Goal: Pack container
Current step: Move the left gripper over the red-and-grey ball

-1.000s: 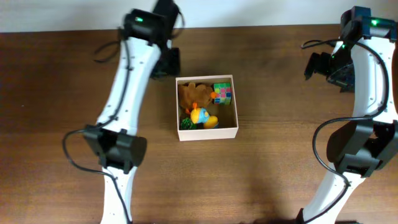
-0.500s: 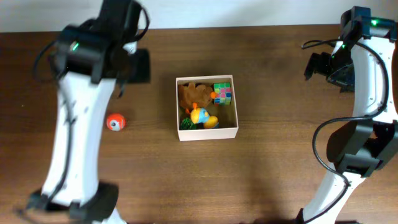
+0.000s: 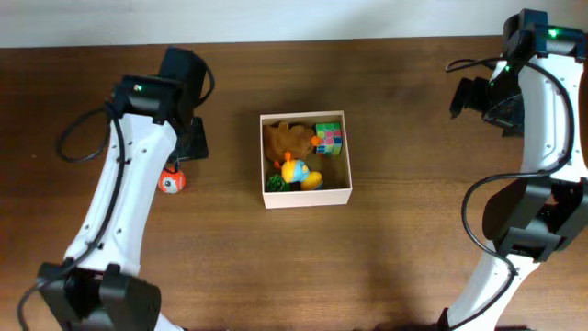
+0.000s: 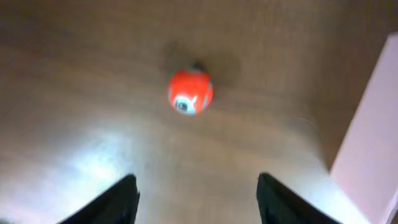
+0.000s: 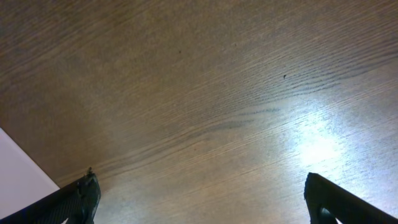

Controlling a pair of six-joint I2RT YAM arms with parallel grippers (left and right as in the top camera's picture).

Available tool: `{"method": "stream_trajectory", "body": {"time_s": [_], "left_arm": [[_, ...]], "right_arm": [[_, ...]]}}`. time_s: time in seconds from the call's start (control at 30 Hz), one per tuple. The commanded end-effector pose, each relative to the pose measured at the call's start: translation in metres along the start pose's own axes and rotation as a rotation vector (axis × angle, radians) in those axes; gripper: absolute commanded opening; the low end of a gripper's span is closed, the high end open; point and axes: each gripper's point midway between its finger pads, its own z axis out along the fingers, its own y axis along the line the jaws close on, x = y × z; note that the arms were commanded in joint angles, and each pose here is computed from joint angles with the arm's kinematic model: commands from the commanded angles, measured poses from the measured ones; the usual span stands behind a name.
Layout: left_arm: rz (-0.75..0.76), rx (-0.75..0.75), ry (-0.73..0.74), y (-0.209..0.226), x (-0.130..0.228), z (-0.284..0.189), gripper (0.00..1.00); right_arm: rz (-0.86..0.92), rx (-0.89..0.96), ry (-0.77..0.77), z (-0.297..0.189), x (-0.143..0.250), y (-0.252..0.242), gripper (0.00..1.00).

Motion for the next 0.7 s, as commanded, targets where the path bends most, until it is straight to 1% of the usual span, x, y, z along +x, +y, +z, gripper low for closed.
{"method": "stream_trajectory", "body": {"time_s": [0.0, 0.17, 0.27, 0.3, 0.37, 0.4, 0.47, 0.67], "left_arm": [[0.015, 0.067, 0.028, 0.003, 0.0, 0.023, 0.64], [-0.012, 0.149, 0.014, 0.011, -0.011, 0.05, 0.64], [-0.018, 0.149, 0.012, 0.021, -0.011, 0.064, 0.7], [-0.008, 0.148, 0.012, 0.023, -0.011, 0.067, 0.74], [0.032, 0.146, 0.017, 0.024, -0.008, 0.074, 0.85], [0.05, 0.145, 0.019, 0.024, -0.006, 0.076, 0.93], [0.077, 0.149, 0.023, 0.022, -0.003, 0.081, 1.0], [0.103, 0.16, 0.014, 0.019, -0.002, 0.088, 1.0]], "right_arm": [[0.006, -0.007, -0.021, -0.007, -0.003, -0.001, 0.99], [0.006, -0.007, -0.021, -0.007, -0.003, -0.001, 0.99], [0.006, -0.007, -0.021, -0.007, -0.003, -0.001, 0.99], [0.006, -0.007, -0.021, -0.007, -0.003, -0.001, 0.99], [0.006, -0.007, -0.021, -0.007, -0.003, -0.001, 0.99], [0.006, -0.007, -0.021, -0.007, -0.003, -0.001, 0.99], [0.006, -0.007, -0.021, -0.007, -0.003, -0.001, 0.99], [0.006, -0.007, -0.021, -0.007, -0.003, -0.001, 0.99]]}}
